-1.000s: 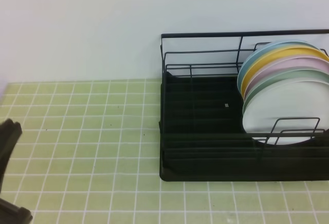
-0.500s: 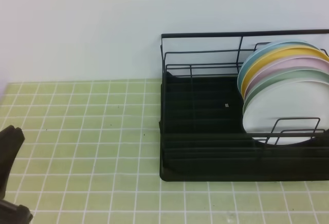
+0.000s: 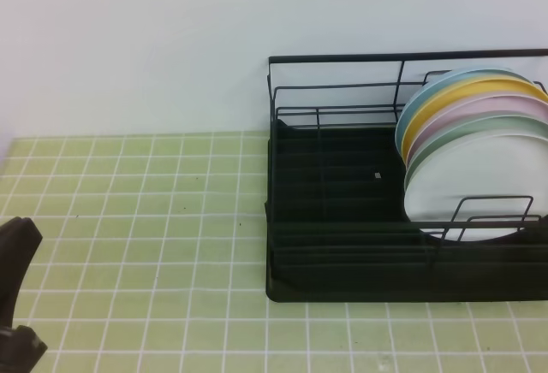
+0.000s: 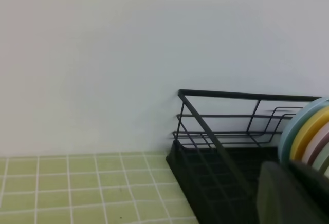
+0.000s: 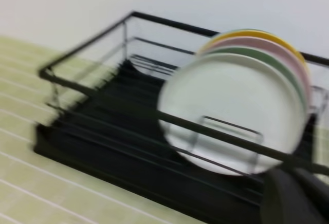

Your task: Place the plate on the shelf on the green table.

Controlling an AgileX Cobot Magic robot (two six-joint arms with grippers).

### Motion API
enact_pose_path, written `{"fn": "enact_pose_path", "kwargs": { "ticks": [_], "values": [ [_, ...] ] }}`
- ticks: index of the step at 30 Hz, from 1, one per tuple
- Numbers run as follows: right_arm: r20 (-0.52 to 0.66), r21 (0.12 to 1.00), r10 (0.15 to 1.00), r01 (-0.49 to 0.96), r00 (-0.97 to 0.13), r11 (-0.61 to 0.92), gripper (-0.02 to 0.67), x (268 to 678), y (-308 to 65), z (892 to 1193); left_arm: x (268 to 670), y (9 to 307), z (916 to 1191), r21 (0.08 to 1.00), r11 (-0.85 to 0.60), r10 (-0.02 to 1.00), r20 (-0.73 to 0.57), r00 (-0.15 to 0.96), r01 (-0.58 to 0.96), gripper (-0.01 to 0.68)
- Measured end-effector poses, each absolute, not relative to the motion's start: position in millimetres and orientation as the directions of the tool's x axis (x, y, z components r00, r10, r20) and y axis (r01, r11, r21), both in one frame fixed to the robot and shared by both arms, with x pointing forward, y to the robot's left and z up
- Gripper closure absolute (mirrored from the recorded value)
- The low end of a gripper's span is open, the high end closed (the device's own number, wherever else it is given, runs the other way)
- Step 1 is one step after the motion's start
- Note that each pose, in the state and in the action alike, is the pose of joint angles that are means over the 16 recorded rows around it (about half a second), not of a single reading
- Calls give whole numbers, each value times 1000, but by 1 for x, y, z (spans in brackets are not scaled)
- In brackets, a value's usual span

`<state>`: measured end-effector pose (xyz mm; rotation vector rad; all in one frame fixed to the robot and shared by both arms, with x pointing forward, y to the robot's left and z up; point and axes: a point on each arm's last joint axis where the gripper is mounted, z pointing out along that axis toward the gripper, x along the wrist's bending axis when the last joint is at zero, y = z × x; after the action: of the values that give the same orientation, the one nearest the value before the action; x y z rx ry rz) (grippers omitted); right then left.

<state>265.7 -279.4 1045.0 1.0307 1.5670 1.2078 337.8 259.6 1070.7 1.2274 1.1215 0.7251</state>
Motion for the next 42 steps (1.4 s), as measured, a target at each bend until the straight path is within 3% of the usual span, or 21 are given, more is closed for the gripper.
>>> {"fn": "enact_pose_path", "kwargs": {
  "ticks": [10, 21, 42],
  "values": [
    [-240, 962, 960, 98, -146, 256, 652, 283, -290, 1012, 338, 260, 1070, 944, 287, 892, -325, 314, 162, 675],
    [-166, 968, 983, 177, -84, 178, 652, 293, -295, 966, 338, 260, 1069, 942, 292, 891, -330, 312, 165, 674],
    [-147, 960, 986, 228, -73, 160, 652, 292, -297, 958, 338, 260, 1069, 942, 292, 891, -330, 312, 165, 675]
  ]
}}
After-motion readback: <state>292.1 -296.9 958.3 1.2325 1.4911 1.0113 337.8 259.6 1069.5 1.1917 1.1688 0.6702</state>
